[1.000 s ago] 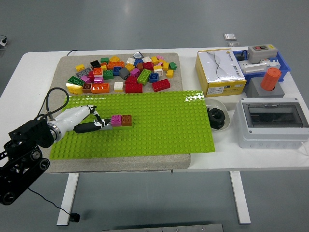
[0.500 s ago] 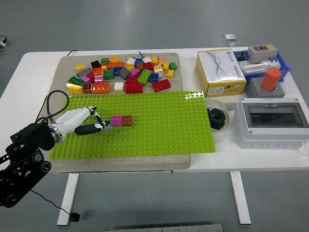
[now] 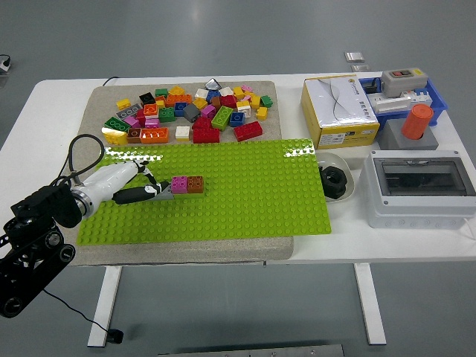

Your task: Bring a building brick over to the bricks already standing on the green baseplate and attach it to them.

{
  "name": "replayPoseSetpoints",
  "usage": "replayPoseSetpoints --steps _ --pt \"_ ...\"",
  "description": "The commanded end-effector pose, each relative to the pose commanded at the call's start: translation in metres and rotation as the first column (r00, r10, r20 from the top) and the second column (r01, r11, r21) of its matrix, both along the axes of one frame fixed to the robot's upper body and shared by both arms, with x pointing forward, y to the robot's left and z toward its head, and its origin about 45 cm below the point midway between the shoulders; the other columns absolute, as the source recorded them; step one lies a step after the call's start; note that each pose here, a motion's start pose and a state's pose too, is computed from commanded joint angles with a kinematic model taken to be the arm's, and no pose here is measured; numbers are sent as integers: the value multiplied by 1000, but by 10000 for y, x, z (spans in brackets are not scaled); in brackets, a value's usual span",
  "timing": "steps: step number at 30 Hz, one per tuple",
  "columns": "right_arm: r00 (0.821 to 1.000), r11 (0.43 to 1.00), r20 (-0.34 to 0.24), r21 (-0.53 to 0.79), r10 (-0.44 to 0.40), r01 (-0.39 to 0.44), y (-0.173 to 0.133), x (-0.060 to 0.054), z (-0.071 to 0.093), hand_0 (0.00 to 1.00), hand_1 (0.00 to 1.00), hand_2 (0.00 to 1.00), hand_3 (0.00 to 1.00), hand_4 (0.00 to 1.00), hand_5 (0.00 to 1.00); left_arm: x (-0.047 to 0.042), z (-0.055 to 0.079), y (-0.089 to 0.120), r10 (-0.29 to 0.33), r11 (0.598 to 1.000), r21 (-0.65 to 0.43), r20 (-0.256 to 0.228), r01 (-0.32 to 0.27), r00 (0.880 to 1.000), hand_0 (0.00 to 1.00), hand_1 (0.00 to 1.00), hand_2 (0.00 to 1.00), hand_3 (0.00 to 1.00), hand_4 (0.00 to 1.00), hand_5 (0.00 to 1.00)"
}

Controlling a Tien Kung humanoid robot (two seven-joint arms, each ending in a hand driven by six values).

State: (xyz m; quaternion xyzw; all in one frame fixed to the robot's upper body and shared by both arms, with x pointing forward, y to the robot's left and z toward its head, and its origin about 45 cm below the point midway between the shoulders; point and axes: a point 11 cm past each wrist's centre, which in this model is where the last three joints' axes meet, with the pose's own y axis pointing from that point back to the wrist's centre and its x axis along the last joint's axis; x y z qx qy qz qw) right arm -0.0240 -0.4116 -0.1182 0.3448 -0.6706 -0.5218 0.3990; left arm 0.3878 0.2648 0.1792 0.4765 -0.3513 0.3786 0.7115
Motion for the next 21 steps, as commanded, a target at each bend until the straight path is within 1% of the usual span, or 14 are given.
replayPoseSetpoints --steps 3,5,7,8,12,13,15,17,19,20,21 --pt "1000 1000 -3 1 0 0 5 -8 -2 652 635 751 819 817 994 0 122 10 -5 1000 -20 18 5 1000 998 998 998 655 732 998" --pt "1000 1000 -5 2 -2 2 14 -23 -5 652 635 751 819 817 994 -3 223 18 -6 999 -39 36 8 999 998 998 998 655 732 998" --pt "1000 1000 -9 4 -3 3 27 -43 -9 652 635 751 819 817 994 -15 349 24 -9 998 -65 64 13 998 998 998 998 655 732 998" --pt "1000 1000 -12 5 -3 3 34 -49 -11 653 635 751 822 815 996 -26 415 23 -11 997 -80 80 18 997 998 998 998 618 840 691" --pt "1000 1000 -21 15 -16 16 97 -104 -30 653 635 751 822 815 996 -68 686 28 -15 990 -140 147 36 989 998 998 998 618 840 691" --pt "999 1000 -23 19 -23 23 119 -121 -36 653 636 763 832 811 998 -70 758 29 -15 988 -151 165 41 986 998 998 998 603 822 328" --pt "999 999 -26 32 -41 42 193 -162 -56 653 636 763 832 811 998 -61 940 25 -15 983 -176 212 53 977 998 998 998 603 822 328" --pt "998 998 -32 44 -53 54 251 -189 -71 653 636 763 832 811 998 -51 1066 17 -16 979 -193 245 65 969 998 998 998 603 822 328" --pt "997 996 -43 58 -58 61 302 -204 -83 653 636 763 832 811 998 -49 1151 -32 -30 975 -203 270 87 962 998 998 998 603 822 328" --pt "997 996 -50 66 -59 62 326 -204 -89 656 643 777 853 799 998 -49 1184 -67 -39 973 -207 281 100 959 998 998 998 591 744 231" --pt "997 995 -57 73 -59 63 344 -197 -93 656 643 777 853 799 998 -49 1203 -100 -46 972 -210 288 110 957 998 998 998 591 744 231"
